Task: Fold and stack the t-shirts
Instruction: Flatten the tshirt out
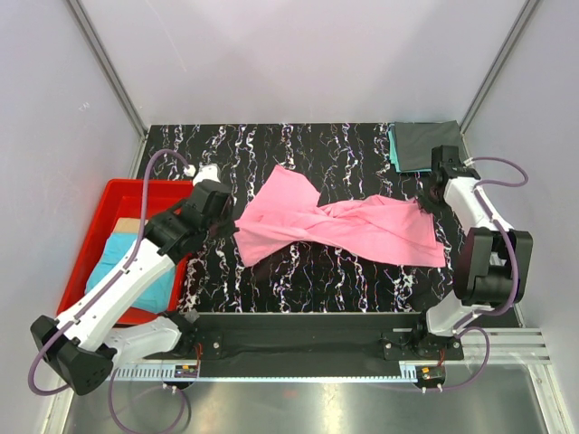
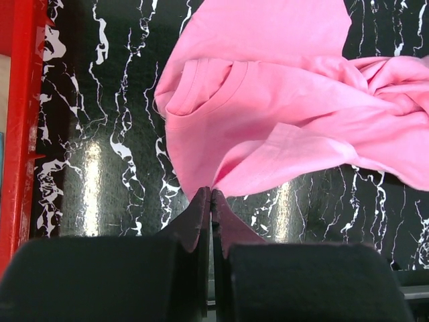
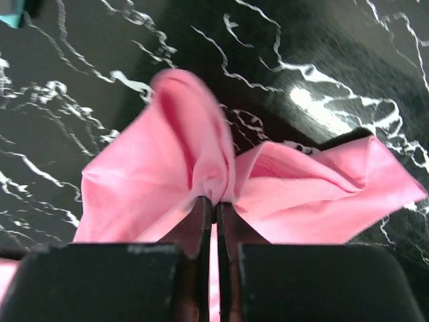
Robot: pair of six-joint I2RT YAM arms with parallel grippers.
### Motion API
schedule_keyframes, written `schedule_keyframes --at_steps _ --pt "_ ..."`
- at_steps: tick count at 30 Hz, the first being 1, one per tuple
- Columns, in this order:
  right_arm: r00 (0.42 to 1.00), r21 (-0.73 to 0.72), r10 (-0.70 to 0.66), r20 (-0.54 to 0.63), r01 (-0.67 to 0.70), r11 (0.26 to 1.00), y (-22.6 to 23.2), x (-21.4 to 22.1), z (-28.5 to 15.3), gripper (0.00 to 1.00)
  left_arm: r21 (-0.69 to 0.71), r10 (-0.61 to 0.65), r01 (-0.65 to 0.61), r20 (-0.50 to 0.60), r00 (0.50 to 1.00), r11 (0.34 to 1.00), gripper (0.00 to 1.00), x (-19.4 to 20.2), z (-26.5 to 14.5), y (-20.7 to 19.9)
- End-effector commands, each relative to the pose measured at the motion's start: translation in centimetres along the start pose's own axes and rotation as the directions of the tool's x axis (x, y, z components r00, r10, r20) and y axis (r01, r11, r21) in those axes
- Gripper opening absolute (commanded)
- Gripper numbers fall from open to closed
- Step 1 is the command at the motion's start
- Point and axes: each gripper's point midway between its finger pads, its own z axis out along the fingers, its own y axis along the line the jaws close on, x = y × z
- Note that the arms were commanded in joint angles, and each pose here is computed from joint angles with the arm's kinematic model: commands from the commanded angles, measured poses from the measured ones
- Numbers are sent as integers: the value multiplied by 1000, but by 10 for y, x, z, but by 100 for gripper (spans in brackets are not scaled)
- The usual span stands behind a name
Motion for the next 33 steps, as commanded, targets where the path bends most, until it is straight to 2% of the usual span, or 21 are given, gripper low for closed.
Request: schedule_keyframes --at_steps 1,5,6,7,8,9,11,12,17,19,22,24,30,33 --pt "998 5 -56 18 56 998 9 -12 -1 0 47 -10 8 40 999 999 0 -8 -11 -5" --pt "992 -50 -116 -42 114 992 28 -5 6 0 78 -19 15 39 999 997 0 -7 -19 -6" --pt "983 -38 -162 -91 159 987 26 5 12 7 91 -21 17 44 999 996 0 -8 -22 -7" --pt "978 -14 -175 -110 174 985 23 7 11 20 102 -18 13 43 999 995 0 -7 -23 -9" --pt "980 10 -176 -96 178 984 25 -1 5 38 127 -3 -1 27 1000 992 0 -4 -23 -13" --pt "978 82 -164 -128 175 981 11 4 -2 44 138 5 -7 18 1000 990 0 -3 -21 -17" --pt "985 156 -132 -107 148 977 -1 -4 -15 56 183 21 -21 1 1000 983 0 -1 -19 -26" --pt "988 186 -100 -116 120 975 -11 0 -28 69 201 20 -19 -2 1000 979 0 1 -16 -30" --pt "986 242 -5 -167 46 969 -48 27 -48 67 261 38 -31 -20 999 965 0 8 -7 -43" --pt "982 255 54 -182 -6 967 -65 39 -53 61 291 48 -35 -39 998 956 0 13 0 -50" --pt "985 246 94 -145 -56 968 -79 43 -56 52 349 64 -30 -85 994 937 0 26 6 -61" --pt "981 231 140 -130 -108 967 -84 45 -57 51 377 68 -22 -108 992 926 0 33 10 -66" --pt "923 251 295 -245 -234 939 -113 63 -21 44 418 70 -14 -118 991 908 0 38 13 -73" --pt "925 311 304 -227 -227 923 -127 64 -9 41 440 70 -7 -126 990 898 0 42 15 -77"
